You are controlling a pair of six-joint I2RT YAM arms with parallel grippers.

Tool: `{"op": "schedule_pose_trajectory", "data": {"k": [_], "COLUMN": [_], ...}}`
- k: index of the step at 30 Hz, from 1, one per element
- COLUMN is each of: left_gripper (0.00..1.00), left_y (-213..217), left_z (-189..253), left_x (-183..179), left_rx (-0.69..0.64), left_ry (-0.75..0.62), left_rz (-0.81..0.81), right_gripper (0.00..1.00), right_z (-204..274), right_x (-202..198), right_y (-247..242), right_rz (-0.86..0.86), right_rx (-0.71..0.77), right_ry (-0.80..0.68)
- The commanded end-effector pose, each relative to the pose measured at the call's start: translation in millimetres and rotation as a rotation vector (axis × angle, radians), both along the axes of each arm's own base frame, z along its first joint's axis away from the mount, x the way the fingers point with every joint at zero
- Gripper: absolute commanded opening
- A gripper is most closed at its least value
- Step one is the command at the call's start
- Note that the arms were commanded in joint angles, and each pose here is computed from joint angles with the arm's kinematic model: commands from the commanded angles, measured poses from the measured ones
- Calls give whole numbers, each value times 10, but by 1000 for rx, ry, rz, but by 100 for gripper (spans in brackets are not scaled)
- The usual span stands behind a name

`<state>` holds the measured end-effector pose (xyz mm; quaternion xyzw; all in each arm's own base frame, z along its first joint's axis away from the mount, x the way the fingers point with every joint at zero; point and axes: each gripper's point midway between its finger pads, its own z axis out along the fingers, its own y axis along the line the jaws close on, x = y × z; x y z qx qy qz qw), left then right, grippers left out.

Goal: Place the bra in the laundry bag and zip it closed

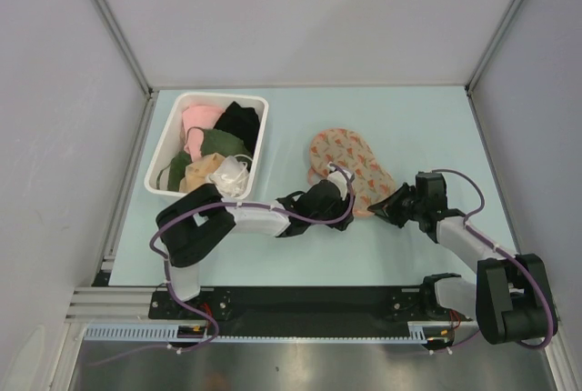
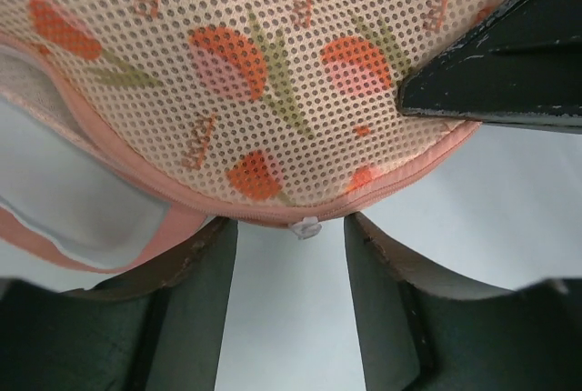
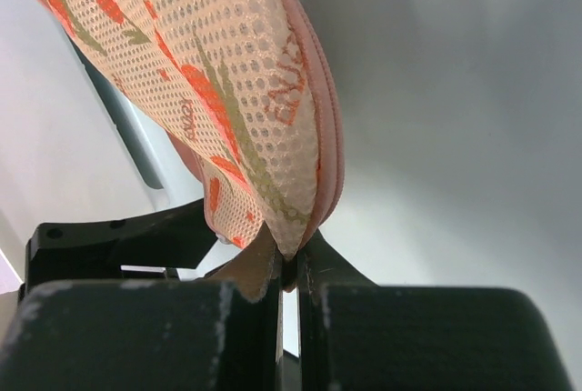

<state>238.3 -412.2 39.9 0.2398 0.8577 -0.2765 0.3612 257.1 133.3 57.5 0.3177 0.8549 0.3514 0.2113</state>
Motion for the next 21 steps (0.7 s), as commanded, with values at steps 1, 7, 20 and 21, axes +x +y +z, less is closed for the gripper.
{"op": "schedule_pose_trajectory", "data": {"k": [1, 7, 20, 21], "left_gripper": [55, 28, 0, 0], "left_y": [-175, -172, 169, 132], "left_z": [171, 88, 74, 90], "left_x": [110, 242, 102, 34], "left_rx": [-43, 3, 19, -3], "left_ry": [-45, -35, -14, -4], "left_rz": [-15, 15, -61, -84], "right_gripper": [0, 0, 0, 0], "right_z": [87, 101, 28, 93], "right_x": [-4, -27, 210, 305], "right_y": [28, 23, -160, -140], "right_rz": [13, 21, 104, 117], "right_rx": [21, 14, -177, -181], "right_ry": [-27, -33, -80, -104]}}
